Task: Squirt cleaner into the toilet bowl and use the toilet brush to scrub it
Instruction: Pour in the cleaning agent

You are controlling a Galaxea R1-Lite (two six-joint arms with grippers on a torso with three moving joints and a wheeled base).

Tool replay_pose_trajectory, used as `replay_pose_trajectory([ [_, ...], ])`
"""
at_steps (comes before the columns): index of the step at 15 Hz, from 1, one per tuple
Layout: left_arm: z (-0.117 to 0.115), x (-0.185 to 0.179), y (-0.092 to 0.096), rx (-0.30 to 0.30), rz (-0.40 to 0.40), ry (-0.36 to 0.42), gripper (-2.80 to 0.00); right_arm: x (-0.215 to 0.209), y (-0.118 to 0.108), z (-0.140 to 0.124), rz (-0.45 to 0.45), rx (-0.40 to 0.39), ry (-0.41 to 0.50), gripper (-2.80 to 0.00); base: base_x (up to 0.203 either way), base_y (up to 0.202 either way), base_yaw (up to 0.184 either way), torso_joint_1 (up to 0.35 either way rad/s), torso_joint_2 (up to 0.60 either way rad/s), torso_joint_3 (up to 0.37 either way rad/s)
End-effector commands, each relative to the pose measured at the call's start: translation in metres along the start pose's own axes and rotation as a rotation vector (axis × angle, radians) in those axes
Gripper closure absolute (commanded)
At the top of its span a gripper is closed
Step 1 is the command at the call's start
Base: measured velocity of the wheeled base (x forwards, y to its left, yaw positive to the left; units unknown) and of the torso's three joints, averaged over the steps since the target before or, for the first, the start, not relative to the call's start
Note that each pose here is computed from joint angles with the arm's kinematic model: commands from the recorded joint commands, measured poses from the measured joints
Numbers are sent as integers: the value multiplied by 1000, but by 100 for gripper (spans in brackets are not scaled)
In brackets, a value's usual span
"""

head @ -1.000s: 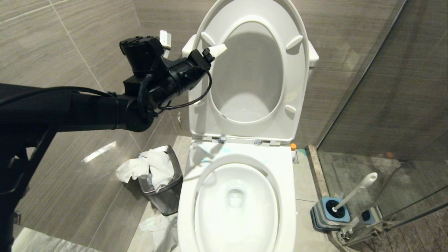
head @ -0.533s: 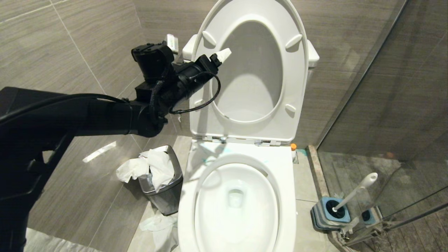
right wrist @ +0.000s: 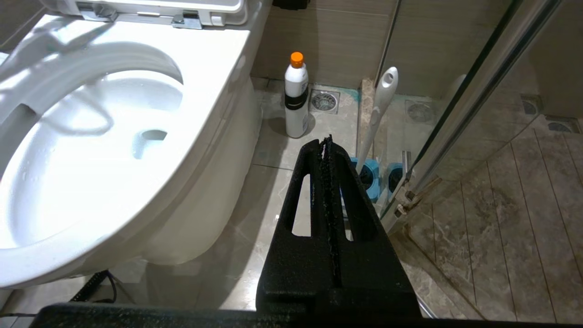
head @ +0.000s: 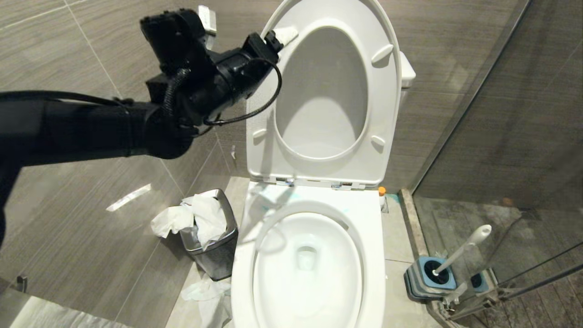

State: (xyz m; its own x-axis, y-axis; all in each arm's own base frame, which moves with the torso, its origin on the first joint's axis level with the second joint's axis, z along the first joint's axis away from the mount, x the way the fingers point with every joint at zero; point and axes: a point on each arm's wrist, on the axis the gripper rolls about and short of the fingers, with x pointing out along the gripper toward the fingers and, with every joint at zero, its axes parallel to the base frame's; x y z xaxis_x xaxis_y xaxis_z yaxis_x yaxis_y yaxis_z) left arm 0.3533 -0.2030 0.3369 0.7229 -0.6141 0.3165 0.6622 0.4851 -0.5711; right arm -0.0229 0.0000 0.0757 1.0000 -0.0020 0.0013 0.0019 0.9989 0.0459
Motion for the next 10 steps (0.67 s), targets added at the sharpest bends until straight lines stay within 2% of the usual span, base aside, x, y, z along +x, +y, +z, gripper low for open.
replay_pose_trajectory([
  [1,46,-42,-66,-118,-53,-6,-280,0,0,0,-1,0,0,0,0,0,0,0,0,0],
  [3,62,-76,-102,-247,-37,52,-280,0,0,0,-1,0,0,0,0,0,0,0,0,0],
  [4,70,-96,-118,-292,-14,72,-280,0,0,0,0,0,0,0,0,0,0,0,0,0],
  [6,83,-136,-140,-333,48,88,-280,0,0,0,-1,0,1,0,0,0,0,0,0,0],
  [8,93,-178,-151,-312,103,101,-280,0,0,0,-1,0,1,0,0,0,0,0,0,0],
  [10,96,-222,-154,-230,153,120,-280,0,0,0,0,0,0,0,0,0,0,0,0,0],
])
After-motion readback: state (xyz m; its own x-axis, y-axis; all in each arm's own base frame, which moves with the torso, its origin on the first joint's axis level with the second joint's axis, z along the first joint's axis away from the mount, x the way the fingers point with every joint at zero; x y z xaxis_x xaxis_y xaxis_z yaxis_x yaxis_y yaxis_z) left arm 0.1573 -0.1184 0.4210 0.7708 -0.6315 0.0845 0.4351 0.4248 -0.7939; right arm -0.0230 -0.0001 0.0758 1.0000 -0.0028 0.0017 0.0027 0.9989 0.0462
